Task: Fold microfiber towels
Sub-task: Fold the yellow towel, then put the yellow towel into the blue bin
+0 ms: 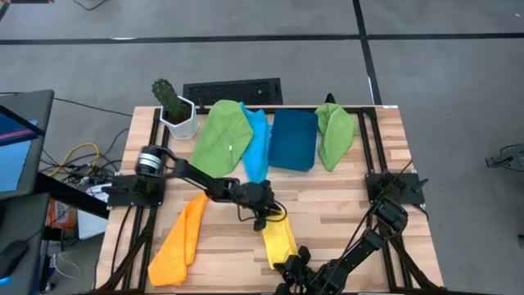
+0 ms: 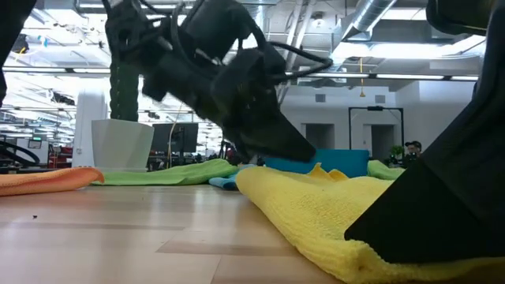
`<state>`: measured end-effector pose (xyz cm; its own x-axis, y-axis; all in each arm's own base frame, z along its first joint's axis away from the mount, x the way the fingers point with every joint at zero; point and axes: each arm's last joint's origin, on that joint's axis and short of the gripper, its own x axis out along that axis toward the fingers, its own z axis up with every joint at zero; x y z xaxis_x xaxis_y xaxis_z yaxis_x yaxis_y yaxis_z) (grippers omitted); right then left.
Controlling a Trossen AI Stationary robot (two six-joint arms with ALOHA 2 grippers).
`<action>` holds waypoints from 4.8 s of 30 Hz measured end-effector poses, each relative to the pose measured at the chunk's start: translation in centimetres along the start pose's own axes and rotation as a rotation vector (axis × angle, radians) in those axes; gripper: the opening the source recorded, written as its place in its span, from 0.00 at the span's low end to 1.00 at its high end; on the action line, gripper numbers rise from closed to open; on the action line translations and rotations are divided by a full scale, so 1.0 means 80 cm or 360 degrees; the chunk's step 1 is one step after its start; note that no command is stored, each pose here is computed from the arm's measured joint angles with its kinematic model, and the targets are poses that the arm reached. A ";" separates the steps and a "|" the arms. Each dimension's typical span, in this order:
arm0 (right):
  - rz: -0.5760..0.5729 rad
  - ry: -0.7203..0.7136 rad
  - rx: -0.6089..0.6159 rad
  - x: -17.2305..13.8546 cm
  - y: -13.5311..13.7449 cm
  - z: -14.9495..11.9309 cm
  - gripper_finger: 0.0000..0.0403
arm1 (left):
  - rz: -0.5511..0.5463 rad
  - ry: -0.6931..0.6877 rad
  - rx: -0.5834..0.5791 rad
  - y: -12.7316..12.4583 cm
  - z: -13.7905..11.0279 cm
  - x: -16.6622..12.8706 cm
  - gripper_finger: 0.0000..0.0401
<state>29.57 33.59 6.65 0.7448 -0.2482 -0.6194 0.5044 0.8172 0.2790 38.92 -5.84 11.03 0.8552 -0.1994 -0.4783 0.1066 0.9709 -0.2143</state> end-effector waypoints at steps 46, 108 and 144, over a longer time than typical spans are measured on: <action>-0.0505 0.1073 0.0515 -0.039 -0.048 0.156 0.61 | -0.0027 0.0061 -0.0606 0.015 -0.011 0.032 0.16; -0.0118 0.0263 0.0781 -0.124 -0.284 0.482 0.04 | 0.0269 -0.0195 -0.0350 -0.053 0.156 -0.408 0.16; -0.0173 0.0584 0.0189 0.024 -0.452 0.510 0.04 | 0.0809 -0.0146 -0.0382 -0.021 0.146 -0.416 0.16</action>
<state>30.58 -17.64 25.33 0.4894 -0.1102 -0.8650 0.6349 0.7250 0.2669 16.19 0.75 37.28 0.8107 0.3077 -0.4980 -0.4388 0.8825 -0.1691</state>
